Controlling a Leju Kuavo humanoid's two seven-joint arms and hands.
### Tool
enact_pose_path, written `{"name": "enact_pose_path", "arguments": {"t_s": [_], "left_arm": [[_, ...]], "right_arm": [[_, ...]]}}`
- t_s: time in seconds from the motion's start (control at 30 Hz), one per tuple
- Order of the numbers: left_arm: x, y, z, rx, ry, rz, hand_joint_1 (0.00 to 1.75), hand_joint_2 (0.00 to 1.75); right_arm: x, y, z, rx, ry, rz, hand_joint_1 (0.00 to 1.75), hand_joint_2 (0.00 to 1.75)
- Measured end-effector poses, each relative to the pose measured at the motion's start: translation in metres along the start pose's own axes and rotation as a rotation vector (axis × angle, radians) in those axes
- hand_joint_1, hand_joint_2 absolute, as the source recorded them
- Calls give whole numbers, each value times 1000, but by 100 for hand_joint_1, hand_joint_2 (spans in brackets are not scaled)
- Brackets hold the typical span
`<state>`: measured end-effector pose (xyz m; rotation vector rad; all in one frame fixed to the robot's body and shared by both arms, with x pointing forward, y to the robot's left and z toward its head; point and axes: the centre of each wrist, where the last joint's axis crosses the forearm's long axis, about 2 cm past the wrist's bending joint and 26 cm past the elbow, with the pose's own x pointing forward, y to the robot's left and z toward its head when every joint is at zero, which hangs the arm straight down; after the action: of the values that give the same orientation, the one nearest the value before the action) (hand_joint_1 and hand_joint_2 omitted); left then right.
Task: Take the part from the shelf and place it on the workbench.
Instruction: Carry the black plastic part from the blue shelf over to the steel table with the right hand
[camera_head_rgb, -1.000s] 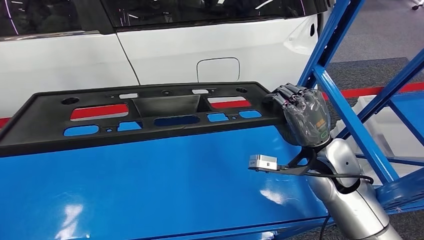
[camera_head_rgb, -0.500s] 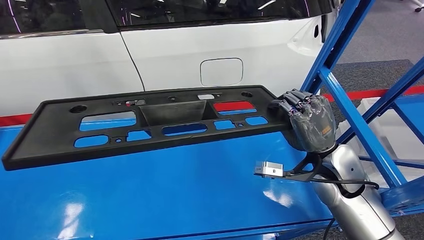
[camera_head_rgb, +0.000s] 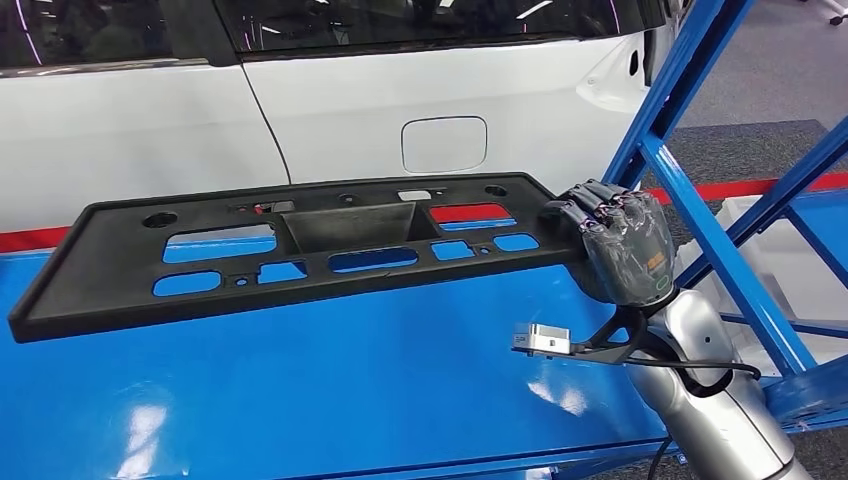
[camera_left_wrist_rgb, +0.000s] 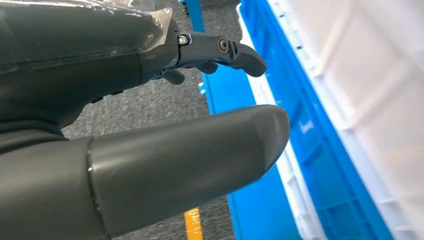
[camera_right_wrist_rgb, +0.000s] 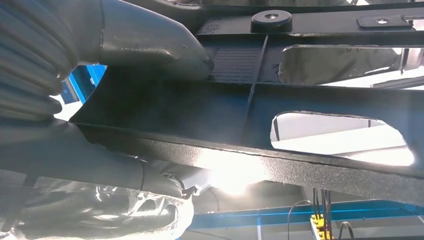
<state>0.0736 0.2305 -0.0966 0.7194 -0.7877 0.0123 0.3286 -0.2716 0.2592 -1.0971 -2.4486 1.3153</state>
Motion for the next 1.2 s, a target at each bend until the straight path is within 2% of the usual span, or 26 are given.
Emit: {"name": "enact_pose_path", "arguments": {"t_s": [0.4, 0.53, 0.83, 1.2], "left_arm": [[-7, -2, 1, -265, 291, 111, 0, 0], [-9, 0, 0, -302, 347, 109, 0, 0], [-10, 2, -2, -320, 359, 111, 0, 0], [-10, 1, -1, -330, 365, 114, 0, 0]], "right_arm": [[-1, 0, -2, 11, 4, -31, 175, 175], [-2, -1, -6, 16, -7, -34, 175, 175], [-5, -3, -11, 15, -14, -26, 175, 175], [4, 3, -13, 17, -6, -48, 175, 175]]}}
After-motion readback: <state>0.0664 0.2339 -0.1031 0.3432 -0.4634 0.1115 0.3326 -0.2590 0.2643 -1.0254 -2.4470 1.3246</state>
